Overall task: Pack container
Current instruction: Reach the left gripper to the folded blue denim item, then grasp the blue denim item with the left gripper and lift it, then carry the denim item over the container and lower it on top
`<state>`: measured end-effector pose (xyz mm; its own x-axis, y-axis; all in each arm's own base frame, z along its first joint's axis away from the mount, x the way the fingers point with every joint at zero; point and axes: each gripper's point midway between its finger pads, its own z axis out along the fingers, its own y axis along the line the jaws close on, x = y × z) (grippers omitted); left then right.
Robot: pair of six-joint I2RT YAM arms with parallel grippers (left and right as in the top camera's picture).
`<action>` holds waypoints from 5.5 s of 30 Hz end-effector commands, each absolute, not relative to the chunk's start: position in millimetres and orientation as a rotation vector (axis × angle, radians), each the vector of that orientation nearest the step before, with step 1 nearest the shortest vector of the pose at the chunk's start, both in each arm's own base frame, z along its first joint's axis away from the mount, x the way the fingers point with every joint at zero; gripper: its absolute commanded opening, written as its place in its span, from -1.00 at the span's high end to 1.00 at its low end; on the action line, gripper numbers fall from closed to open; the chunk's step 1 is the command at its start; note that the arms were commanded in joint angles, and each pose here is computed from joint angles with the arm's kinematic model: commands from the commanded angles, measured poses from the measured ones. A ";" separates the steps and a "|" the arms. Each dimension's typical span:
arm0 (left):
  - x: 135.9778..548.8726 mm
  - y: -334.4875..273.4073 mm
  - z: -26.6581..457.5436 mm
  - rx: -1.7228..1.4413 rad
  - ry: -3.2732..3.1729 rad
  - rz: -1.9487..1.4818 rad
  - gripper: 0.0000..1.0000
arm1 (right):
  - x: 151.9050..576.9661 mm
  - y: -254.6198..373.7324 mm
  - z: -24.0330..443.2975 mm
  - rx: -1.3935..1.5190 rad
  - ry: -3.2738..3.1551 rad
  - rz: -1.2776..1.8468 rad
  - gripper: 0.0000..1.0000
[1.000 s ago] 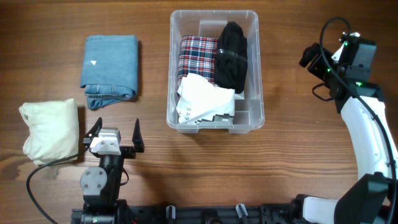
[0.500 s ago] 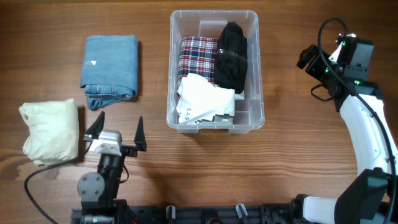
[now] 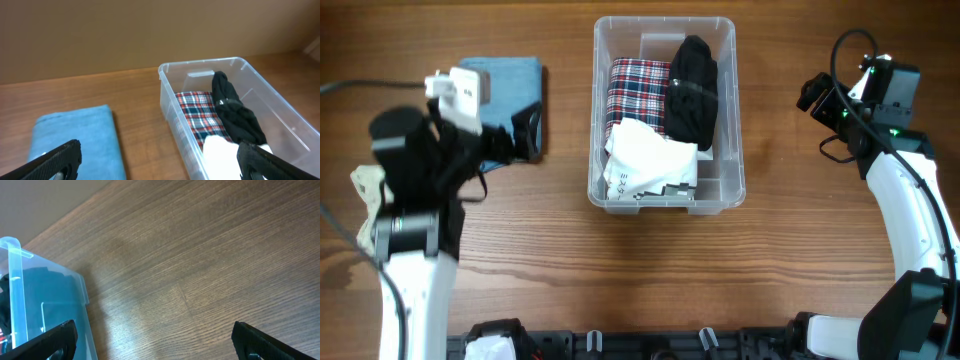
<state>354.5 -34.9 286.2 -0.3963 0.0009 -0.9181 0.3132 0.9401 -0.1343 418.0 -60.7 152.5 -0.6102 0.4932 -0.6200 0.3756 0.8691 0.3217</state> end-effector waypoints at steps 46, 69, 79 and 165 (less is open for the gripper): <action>485.0 -5.8 54.7 -0.239 2.624 0.285 -0.99 | 423.7 -62.0 160.2 0.598 2.281 0.206 -0.99; 486.3 16.9 18.8 -0.233 2.636 0.494 -0.99 | 423.7 -62.0 160.2 0.599 2.281 0.206 -0.99; 474.6 32.1 -12.7 -0.203 2.695 0.635 -0.99 | 423.7 -62.0 160.2 0.599 2.281 0.206 -0.99; 414.5 -224.2 346.2 0.073 1.902 -0.178 0.81 | 423.7 -62.0 160.2 0.599 2.281 0.206 -0.99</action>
<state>403.5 -221.0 347.4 -0.3488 -0.0170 -0.9370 0.1620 0.9837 -0.0782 417.8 -60.7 152.3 -0.6108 0.4937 -0.6191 0.3762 0.8689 0.3217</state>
